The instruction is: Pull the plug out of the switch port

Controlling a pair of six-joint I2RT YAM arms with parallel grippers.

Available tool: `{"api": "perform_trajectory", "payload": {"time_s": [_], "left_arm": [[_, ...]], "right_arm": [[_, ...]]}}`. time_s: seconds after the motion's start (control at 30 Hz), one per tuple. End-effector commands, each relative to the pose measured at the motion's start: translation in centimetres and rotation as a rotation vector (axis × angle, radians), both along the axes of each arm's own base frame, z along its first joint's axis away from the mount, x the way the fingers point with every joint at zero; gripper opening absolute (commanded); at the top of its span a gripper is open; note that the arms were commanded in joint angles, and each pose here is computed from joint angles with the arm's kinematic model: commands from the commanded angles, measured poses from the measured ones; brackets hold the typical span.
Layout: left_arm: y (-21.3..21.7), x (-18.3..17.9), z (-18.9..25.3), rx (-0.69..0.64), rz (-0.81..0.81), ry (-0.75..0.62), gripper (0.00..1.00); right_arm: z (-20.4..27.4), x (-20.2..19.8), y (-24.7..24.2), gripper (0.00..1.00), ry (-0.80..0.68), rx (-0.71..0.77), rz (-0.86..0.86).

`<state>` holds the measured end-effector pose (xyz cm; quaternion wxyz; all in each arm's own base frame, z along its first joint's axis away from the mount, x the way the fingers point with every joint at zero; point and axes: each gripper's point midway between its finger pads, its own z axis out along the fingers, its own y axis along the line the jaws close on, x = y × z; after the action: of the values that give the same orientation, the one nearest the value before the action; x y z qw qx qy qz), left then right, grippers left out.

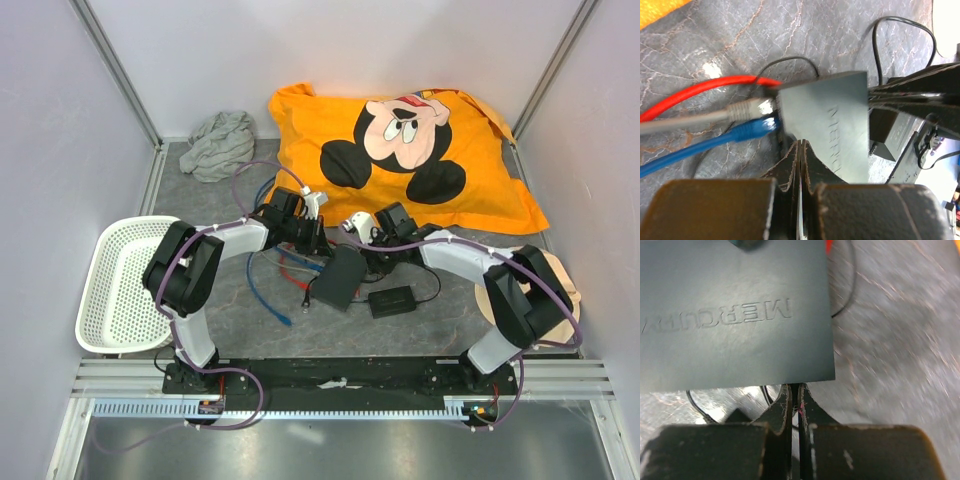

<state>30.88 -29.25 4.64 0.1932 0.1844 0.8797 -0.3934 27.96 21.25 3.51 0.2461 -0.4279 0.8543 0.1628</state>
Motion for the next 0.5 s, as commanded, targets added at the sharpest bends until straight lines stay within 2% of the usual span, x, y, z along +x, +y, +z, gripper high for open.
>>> {"api": "perform_trajectory", "payload": {"time_s": [0.0,0.13,0.3,0.47], "left_arm": [[3.4,-1.3,-5.6,0.217,0.05,0.071,0.02],[3.3,-1.5,-5.7,0.221,0.043,0.073,0.02],[3.2,-1.6,-5.9,0.229,0.037,0.073,0.02],[3.1,-1.7,-5.9,0.234,0.029,0.067,0.02]], "right_arm": [[-0.1,-0.2,-6.0,0.0,-0.062,-0.235,-0.213],[-0.5,0.3,-7.5,0.0,-0.122,-0.3,-0.256],[-0.5,1.2,-8.4,0.0,-0.234,-0.385,-0.221],[-1.8,-0.2,-9.3,0.0,-0.239,-0.443,-0.17]]}}
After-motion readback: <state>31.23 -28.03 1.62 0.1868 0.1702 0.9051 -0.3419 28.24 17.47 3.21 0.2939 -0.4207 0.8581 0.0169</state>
